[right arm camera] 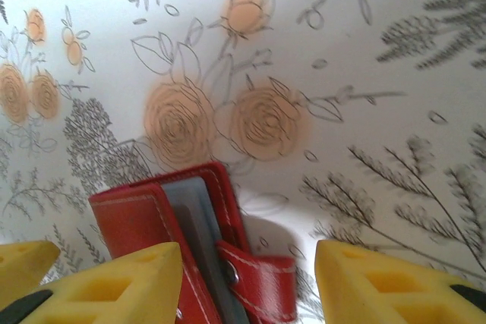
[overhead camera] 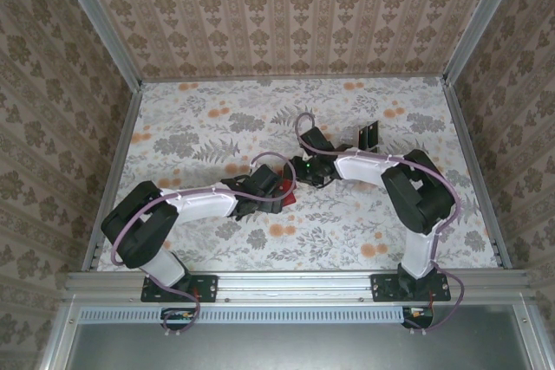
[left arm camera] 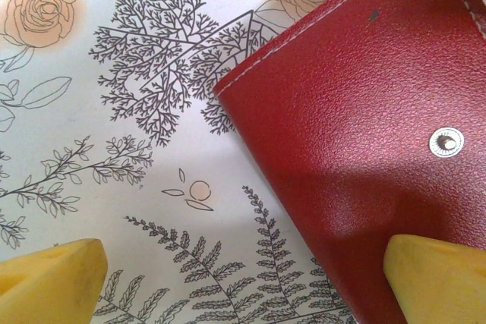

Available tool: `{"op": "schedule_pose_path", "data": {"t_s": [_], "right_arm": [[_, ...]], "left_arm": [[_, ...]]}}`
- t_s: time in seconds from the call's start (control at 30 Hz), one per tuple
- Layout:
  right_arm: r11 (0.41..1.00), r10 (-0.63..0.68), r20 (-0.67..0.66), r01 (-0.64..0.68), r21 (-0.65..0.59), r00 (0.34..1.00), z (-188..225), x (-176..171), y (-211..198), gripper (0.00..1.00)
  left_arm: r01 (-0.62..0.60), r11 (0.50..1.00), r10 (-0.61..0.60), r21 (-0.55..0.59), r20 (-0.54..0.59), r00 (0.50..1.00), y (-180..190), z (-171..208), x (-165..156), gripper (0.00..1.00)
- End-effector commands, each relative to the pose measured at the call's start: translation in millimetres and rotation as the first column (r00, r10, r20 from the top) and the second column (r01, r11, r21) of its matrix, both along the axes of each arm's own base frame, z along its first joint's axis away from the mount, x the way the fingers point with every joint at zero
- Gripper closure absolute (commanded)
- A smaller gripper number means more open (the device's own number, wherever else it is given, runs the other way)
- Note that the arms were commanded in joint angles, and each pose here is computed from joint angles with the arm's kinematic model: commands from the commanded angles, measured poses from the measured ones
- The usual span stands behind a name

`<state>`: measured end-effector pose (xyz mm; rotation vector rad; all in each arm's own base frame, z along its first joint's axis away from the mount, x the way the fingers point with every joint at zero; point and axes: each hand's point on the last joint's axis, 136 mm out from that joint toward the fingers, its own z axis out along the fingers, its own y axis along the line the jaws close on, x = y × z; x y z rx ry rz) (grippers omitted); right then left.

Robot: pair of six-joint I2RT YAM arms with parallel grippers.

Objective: Put the credit cards into the card holder
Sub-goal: Rotate the card holder at the center of the table.

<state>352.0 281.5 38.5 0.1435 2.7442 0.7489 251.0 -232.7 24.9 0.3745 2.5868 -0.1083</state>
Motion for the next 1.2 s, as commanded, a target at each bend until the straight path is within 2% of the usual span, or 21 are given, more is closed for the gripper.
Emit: {"op": "schedule_pose_path", "data": {"t_s": [0.0, 0.23, 0.5, 0.7, 0.97, 1.17], "right_arm": [[0.999, 0.023, 0.011, -0.024, 0.042, 1.0, 3.3, 11.2, 12.0, 0.49], [0.993, 0.073, -0.022, -0.071, 0.09, 0.997, -5.5, 3.6, 21.4, 0.51], [0.971, 0.133, -0.05, -0.12, 0.207, 0.99, -0.1, -34.9, 20.4, 0.55], [0.925, 0.197, -0.052, -0.169, 0.339, 0.979, 8.7, -67.6, 25.8, 0.58], [0.898, 0.26, -0.066, -0.217, 0.382, 0.963, 3.2, -89.6, 26.1, 0.64], [0.898, 0.274, -0.093, -0.221, 0.38, 0.957, -9.6, -91.9, 27.1, 0.78]], "left_arm": [[0.044, 0.989, -0.029, 0.138, -0.11, 0.994, 30.7, -28.8, -27.4, 0.0], [0.039, 0.989, -0.024, 0.142, -0.106, 0.994, 32.3, -27.1, -26.8, 0.0], [0.023, 0.99, -0.01, 0.139, -0.092, 0.996, 40.5, -20.8, -23.4, 0.0], [0.013, 0.99, 0.001, 0.141, -0.097, 0.995, 47.1, -21.7, -23.6, 0.0], [0.006, 0.991, 0.008, 0.133, -0.105, 0.994, 47.1, -25.1, -24.4, 0.0], [0.005, 0.991, 0.011, 0.134, -0.112, 0.994, 47.9, -28.2, -26.6, 0.0]]}}
